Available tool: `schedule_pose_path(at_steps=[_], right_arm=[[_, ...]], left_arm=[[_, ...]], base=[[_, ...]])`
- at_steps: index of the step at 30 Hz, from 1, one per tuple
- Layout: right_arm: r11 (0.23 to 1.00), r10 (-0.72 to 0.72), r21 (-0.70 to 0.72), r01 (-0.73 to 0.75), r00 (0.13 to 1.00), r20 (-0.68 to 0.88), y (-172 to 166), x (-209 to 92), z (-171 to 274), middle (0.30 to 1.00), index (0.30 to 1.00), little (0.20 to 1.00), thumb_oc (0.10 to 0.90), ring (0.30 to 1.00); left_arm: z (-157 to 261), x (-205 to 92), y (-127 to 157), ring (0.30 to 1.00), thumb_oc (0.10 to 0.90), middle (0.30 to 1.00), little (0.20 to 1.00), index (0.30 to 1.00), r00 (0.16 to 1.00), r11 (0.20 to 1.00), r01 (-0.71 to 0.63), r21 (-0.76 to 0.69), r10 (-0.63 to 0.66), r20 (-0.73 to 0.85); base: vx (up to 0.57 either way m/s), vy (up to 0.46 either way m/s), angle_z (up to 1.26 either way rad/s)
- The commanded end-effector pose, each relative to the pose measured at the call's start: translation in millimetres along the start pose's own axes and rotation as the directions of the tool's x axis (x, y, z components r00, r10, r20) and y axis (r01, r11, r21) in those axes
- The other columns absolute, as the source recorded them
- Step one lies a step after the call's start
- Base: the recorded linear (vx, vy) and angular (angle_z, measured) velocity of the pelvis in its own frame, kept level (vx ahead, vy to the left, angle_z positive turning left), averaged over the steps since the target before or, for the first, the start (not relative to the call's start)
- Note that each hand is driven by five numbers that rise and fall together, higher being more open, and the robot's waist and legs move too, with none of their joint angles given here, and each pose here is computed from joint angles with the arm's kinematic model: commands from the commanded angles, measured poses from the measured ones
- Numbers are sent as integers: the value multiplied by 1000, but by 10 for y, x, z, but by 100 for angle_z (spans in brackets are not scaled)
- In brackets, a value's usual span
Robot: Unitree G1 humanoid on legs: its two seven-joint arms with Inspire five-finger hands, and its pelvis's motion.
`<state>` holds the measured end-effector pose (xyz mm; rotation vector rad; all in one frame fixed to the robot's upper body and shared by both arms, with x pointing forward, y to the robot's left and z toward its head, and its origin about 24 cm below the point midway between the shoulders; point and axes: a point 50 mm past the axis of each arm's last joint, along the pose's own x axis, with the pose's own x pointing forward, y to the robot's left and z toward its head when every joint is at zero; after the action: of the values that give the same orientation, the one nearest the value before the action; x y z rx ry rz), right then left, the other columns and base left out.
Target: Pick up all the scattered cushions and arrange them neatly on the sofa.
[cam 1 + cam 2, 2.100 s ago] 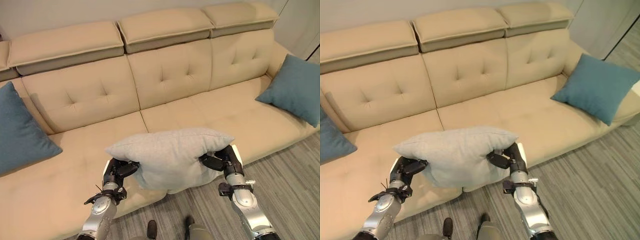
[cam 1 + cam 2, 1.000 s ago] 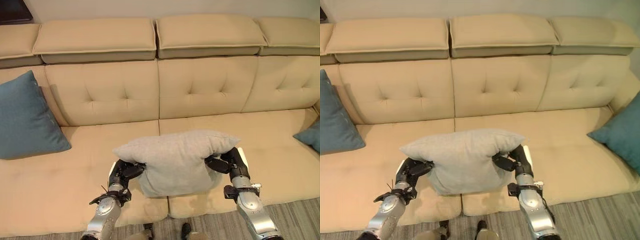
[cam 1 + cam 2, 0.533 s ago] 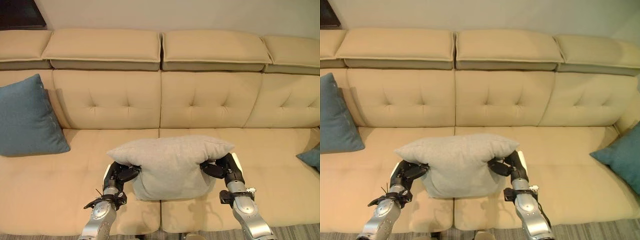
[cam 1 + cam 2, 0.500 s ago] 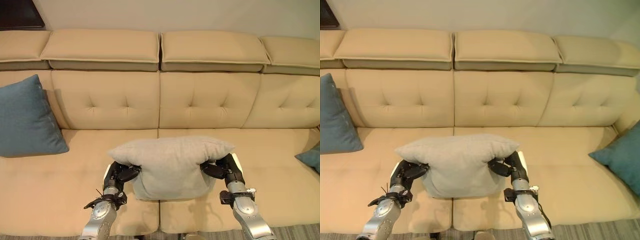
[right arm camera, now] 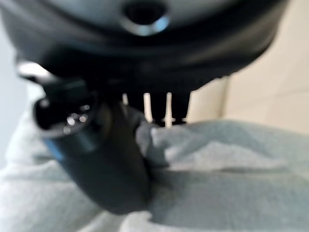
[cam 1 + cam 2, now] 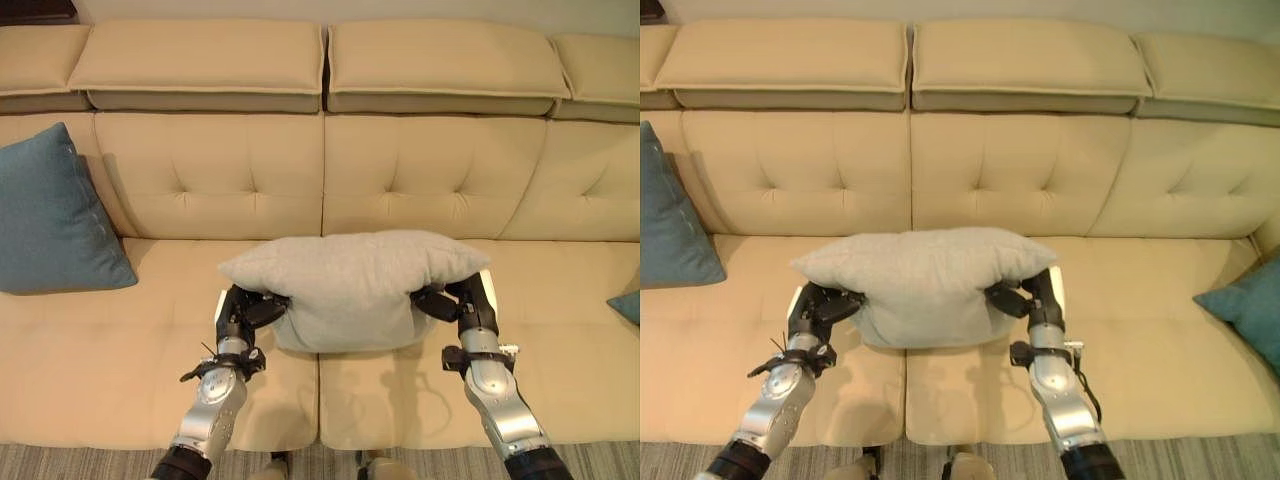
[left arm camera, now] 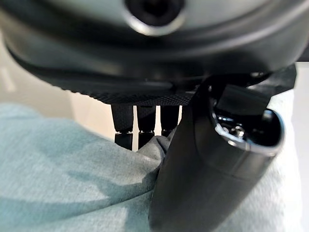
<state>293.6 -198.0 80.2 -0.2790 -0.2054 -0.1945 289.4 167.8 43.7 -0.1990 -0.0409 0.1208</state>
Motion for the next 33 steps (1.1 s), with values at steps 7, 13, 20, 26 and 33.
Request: schedule_pose_path(at_steps=[7, 13, 20, 26, 33], right_arm=[[986, 16, 125, -113, 799, 601, 433, 592, 1587, 300, 300, 300, 400, 300], [982, -5, 153, -113, 789, 614, 510, 729, 1776, 300, 300, 300, 400, 300], [982, 42, 124, -142, 805, 592, 631, 925, 1926, 300, 300, 300, 400, 300], [981, 73, 108, -162, 819, 569, 727, 897, 1880, 300, 300, 300, 400, 300], [976, 105, 106, -189, 839, 533, 811, 796, 1757, 300, 300, 300, 400, 300]], left_arm=[[1607, 400, -1303, 300, 400, 300, 300, 300, 700, 931, 351, 95, -329, 634], [1863, 519, -1367, 300, 400, 300, 300, 300, 666, 946, 292, 142, -308, 679], [2266, 763, -1202, 300, 400, 300, 300, 300, 651, 965, 143, 218, -258, 714], [2295, 730, -1120, 300, 400, 300, 300, 300, 646, 971, 147, 191, -240, 724], [2122, 685, -1143, 300, 400, 300, 300, 300, 681, 969, 170, 181, -248, 689]], base=[[-72, 13, 0], [-3, 9, -1], [-8, 7, -2], [6, 3, 2], [6, 0, 7]])
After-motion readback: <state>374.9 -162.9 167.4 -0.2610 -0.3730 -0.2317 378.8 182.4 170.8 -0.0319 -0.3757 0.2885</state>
